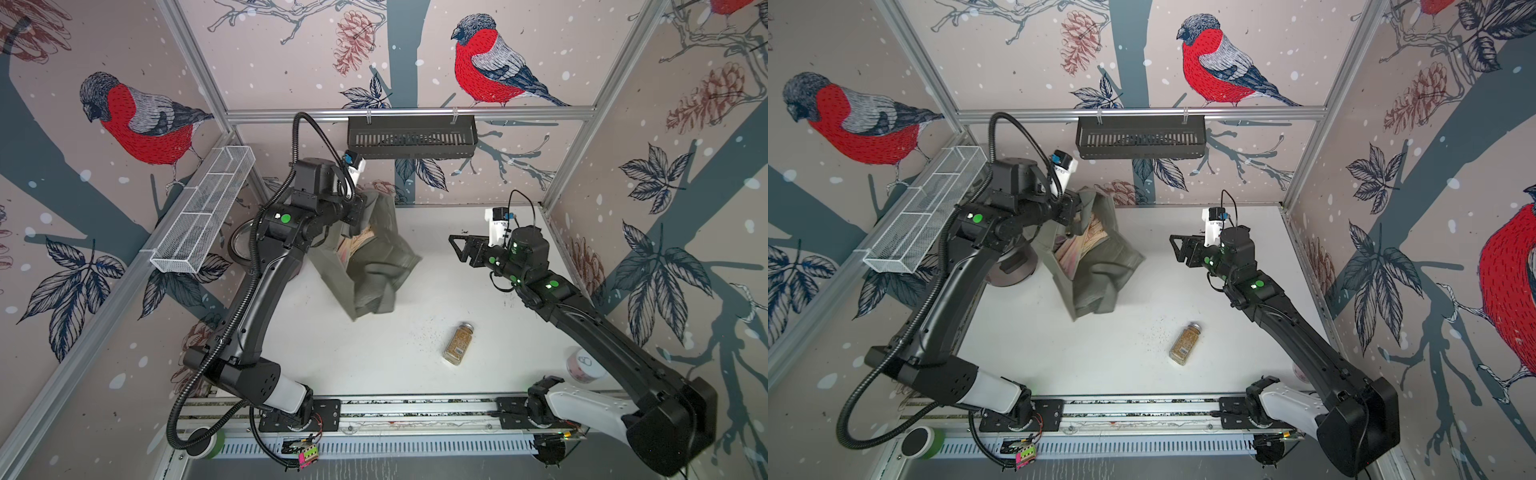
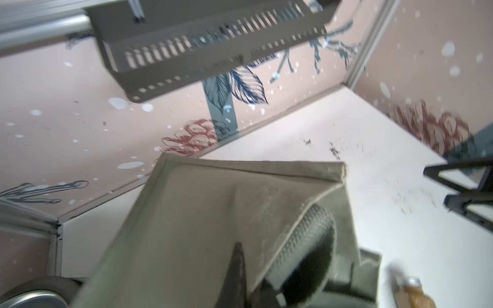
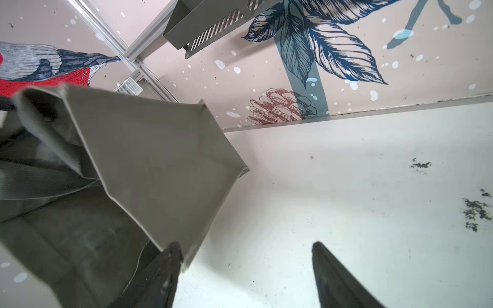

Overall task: Take out the folding fans from the tote bags
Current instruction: Adjust the canvas bag at the center of the board.

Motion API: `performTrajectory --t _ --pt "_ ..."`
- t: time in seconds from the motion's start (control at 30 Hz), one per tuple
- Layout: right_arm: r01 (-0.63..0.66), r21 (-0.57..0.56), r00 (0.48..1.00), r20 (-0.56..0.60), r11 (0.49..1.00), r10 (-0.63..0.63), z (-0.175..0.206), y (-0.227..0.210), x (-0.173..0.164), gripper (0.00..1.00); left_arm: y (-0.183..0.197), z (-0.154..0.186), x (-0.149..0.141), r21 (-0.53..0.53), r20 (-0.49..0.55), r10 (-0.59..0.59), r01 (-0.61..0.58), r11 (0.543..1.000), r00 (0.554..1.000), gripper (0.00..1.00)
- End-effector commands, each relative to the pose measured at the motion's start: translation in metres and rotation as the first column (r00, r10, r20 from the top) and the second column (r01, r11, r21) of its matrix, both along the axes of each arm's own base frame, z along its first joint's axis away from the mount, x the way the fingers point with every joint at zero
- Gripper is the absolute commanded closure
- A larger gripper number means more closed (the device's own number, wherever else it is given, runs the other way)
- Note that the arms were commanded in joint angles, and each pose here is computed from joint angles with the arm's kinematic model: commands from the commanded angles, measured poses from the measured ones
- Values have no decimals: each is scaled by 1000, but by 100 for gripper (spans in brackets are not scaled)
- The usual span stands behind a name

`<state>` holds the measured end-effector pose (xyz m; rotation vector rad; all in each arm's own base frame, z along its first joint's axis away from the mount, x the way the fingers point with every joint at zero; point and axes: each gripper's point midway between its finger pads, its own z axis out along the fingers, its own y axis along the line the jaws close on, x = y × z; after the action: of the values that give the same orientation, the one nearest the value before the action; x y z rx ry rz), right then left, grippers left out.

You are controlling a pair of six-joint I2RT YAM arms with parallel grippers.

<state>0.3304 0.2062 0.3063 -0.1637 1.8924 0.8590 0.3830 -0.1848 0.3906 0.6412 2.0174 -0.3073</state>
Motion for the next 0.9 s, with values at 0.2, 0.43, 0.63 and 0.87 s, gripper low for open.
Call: performTrajectory --t 0.2,0.43,0.63,0.87 --pt "-95 -13 995 -41 995 95 -57 6 -29 16 -45 -96 -25 92 -87 -239 247 965 967 100" --pt "-180 -57 984 -29 982 178 -79 32 -60 15 -40 -85 -13 72 -93 -154 161 984 984 100" --pt "-267 -40 964 -16 963 267 -100 64 -94 13 -40 -78 -15 22 -93 -129 132 991 987 100" --pt "-305 -148 951 -99 941 293 -141 98 -105 12 -33 -79 -11 -7 -102 -52 52 999 993 100"
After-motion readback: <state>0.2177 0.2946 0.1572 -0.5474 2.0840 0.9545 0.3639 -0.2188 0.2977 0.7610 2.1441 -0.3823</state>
